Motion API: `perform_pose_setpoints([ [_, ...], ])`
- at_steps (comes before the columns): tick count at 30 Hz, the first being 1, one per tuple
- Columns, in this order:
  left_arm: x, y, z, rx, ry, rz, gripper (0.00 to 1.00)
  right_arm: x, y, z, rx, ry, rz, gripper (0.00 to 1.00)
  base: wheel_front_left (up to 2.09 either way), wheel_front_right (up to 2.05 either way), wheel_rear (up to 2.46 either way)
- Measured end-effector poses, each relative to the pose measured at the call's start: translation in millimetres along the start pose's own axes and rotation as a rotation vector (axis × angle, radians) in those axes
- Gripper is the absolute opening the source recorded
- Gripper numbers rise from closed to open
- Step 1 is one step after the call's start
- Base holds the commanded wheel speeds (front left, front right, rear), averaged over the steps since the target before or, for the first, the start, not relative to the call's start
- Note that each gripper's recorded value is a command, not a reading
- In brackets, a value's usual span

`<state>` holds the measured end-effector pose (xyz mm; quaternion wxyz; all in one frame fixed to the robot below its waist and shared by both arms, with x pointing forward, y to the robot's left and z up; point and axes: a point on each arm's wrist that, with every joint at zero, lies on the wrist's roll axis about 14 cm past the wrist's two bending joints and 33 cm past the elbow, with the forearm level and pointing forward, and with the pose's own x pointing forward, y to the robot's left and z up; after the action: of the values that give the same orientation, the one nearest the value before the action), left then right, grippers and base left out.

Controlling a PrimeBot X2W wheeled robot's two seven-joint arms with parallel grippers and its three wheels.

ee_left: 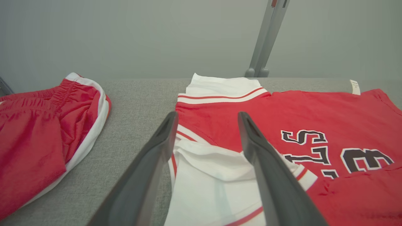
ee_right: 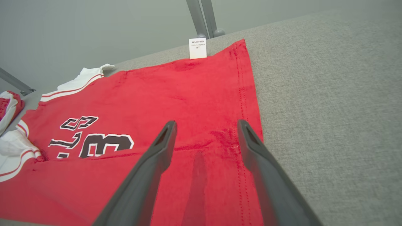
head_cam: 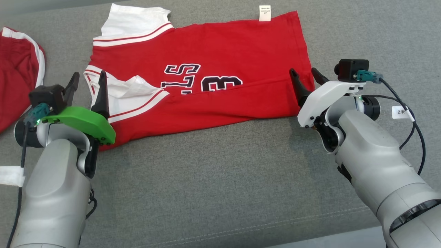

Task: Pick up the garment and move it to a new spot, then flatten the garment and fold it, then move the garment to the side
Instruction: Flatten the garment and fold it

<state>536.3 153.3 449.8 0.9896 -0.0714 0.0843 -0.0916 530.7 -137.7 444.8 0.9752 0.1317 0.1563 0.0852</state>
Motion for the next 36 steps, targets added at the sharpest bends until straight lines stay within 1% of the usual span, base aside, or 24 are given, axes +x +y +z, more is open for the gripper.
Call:
perform_pose_setpoints([
  [5, -10.6, -0.5, 3.6, -0.021, -0.024, 0.01, 1.0, -5.7, -3.5, 9.4, -0.025, -0.037, -0.001, 1.0, 0.0, 0.0, 0.0],
  [8, -20.4, 0.4, 6.0, -0.036, -0.046, 0.021, 1.0, -12.6, -7.4, 6.1, -0.037, -0.037, -0.005, 1.0, 0.0, 0.0, 0.0],
  [13, -36.7, 2.6, 4.5, -0.029, -0.061, 0.036, 1.0, -21.1, -8.8, 2.4, -0.062, -0.034, 0.002, 1.0, 0.0, 0.0, 0.0],
  [16, -49.6, 5.3, -1.8, -0.033, -0.06, 0.055, 1.0, -25.7, -10.7, 5.4, -0.078, -0.052, 0.009, 1.0, 0.0, 0.0, 0.0],
  [19, -59.8, 6.8, -7.8, -0.03, -0.055, 0.069, 1.0, -31.1, -15.0, -0.1, -0.091, -0.049, 0.007, 1.0, 0.0, 0.0, 0.0],
  [24, -70.8, 13.0, -25.2, -0.038, -0.016, 0.098, 1.0, -35.3, -19.8, -10.3, -0.092, -0.039, -0.002, 1.0, 0.0, 0.0, 0.0],
  [36, -81.4, 22.7, -69.3, -0.047, 0.112, 0.142, 1.0, -38.2, -29.0, -36.3, -0.09, 0.016, -0.036, 1.0, 0.0, 0.0, 0.0],
])
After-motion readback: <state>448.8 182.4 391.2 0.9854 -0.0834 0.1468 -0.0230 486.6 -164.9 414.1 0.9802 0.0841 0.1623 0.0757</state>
